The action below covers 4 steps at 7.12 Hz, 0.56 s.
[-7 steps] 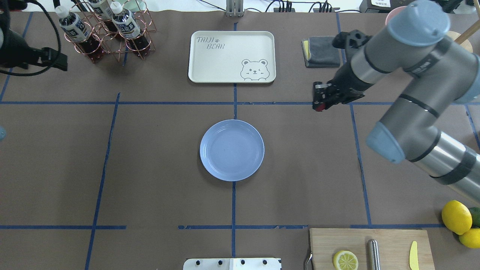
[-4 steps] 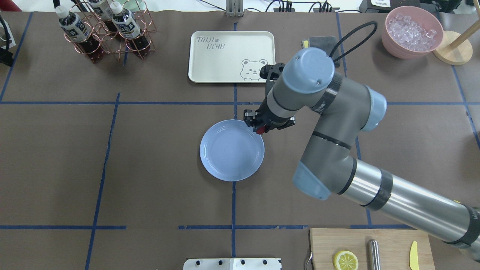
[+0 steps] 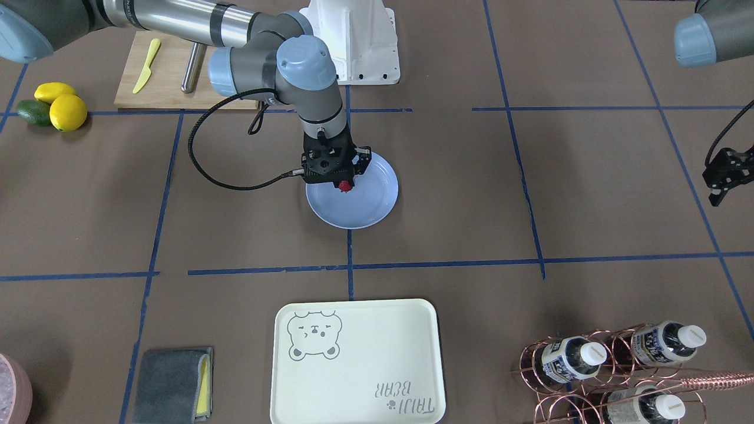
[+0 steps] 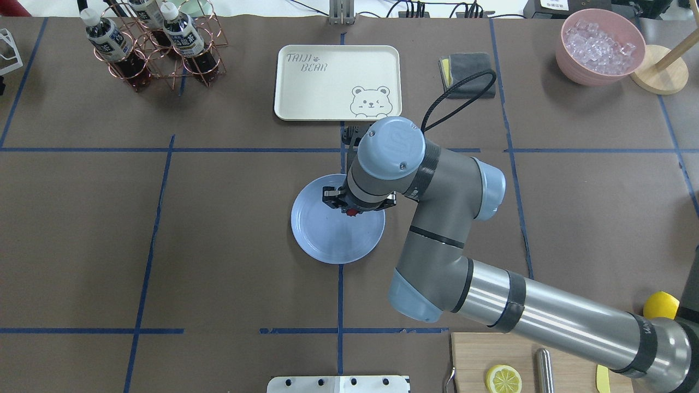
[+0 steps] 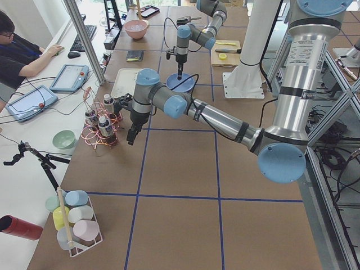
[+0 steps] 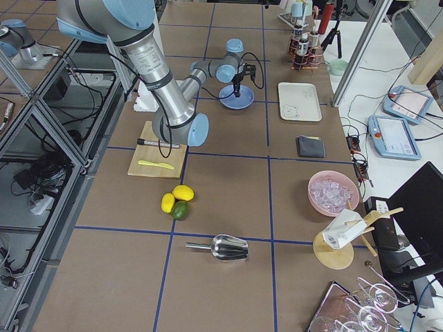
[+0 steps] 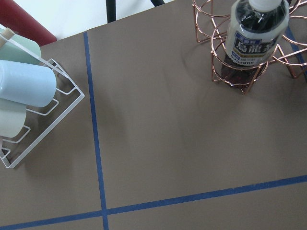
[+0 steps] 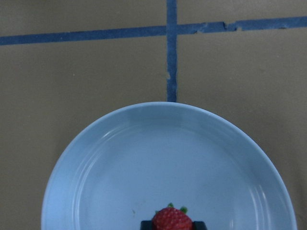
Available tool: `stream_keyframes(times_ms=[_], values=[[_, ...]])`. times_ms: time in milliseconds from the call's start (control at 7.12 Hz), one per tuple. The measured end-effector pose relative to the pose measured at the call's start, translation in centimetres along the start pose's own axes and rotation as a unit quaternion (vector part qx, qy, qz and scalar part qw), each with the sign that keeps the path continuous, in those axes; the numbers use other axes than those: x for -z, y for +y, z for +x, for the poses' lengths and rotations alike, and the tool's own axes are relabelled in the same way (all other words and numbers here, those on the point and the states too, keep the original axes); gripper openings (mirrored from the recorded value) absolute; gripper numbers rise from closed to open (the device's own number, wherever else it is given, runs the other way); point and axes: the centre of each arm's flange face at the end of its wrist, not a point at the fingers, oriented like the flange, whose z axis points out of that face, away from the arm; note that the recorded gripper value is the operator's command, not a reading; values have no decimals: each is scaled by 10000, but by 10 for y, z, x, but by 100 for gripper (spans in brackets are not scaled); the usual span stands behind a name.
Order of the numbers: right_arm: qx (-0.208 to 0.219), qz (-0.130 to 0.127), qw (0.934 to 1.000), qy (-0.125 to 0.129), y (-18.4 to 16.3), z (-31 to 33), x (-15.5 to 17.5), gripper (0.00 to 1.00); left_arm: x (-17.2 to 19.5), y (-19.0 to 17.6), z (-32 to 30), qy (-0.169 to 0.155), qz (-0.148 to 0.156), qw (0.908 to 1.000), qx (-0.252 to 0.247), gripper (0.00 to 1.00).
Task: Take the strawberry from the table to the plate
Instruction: 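Lower the strawberry onto the plate and open the right gripper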
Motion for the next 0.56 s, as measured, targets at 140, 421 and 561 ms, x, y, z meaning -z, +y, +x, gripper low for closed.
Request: stream_keyframes(times_ms=[140, 421, 561], values=[[14, 4, 10000, -13, 1, -3, -5, 0, 0, 1, -1, 3, 17, 10000, -5, 100], [35, -15, 10000, -7, 3, -5, -11, 2, -1, 1, -3, -2, 24, 10000, 6, 100], [31, -28, 10000, 16, 4, -5, -14, 3, -2, 1, -4, -5, 19, 10000, 11, 100]])
